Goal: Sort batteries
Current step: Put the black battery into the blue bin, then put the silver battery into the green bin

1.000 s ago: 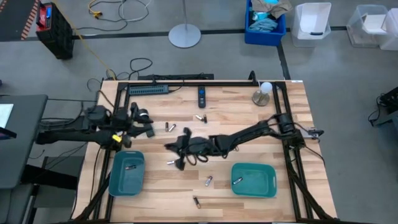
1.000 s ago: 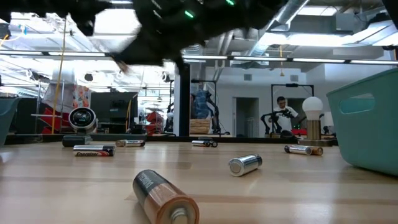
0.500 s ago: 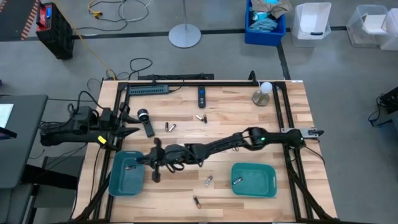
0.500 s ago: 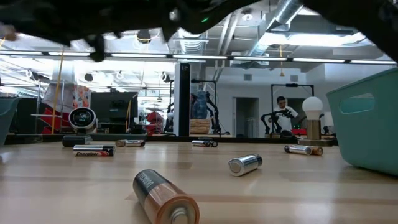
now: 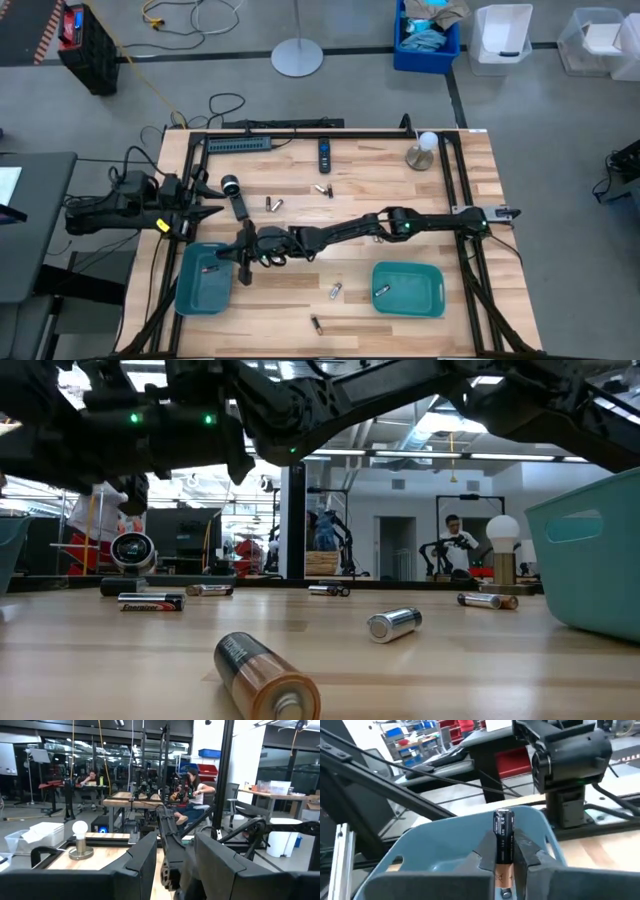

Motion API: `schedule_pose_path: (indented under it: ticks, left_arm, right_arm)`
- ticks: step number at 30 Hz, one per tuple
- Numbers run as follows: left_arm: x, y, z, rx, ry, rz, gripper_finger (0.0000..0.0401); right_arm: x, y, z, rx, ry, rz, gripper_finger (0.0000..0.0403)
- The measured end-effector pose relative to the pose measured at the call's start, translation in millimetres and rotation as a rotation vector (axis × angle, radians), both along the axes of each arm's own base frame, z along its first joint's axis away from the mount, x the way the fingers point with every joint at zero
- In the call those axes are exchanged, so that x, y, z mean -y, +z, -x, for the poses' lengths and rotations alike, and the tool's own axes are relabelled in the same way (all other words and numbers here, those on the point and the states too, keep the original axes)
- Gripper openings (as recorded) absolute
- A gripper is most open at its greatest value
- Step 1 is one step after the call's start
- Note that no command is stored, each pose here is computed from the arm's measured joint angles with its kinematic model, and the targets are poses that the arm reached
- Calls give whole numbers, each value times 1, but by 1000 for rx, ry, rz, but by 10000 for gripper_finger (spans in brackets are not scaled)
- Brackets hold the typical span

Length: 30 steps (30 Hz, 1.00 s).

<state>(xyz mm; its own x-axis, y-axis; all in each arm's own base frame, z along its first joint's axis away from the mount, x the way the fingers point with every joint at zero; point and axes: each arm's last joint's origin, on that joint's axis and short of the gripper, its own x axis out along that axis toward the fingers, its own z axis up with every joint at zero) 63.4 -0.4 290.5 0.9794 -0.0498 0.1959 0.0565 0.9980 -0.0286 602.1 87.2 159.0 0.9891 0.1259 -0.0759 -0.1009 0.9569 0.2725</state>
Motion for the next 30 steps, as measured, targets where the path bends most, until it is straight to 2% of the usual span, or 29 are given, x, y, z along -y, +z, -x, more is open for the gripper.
schedule_pose_path:
  ticks: [6, 13, 22, 27, 30]
  left_arm:
    - [0, 0, 0, 4, 0, 0, 125]
    - [0, 0, 0, 3, 0, 0, 125]
    - [0, 0, 0, 2, 0, 0, 125]
    - [0, -2, 0, -19, 0, 2, 125]
    - [0, -3, -1, -37, 0, 2, 125]
  right_arm:
    - [-4, 1, 1, 13, 7, 25, 73]
    - [1, -19, -3, 43, -27, 38, 103]
    - [7, -21, -4, 36, -53, 65, 202]
    - [6, -6, -3, 84, -31, 121, 212]
    - [1, 20, 2, 83, -1, 186, 204]
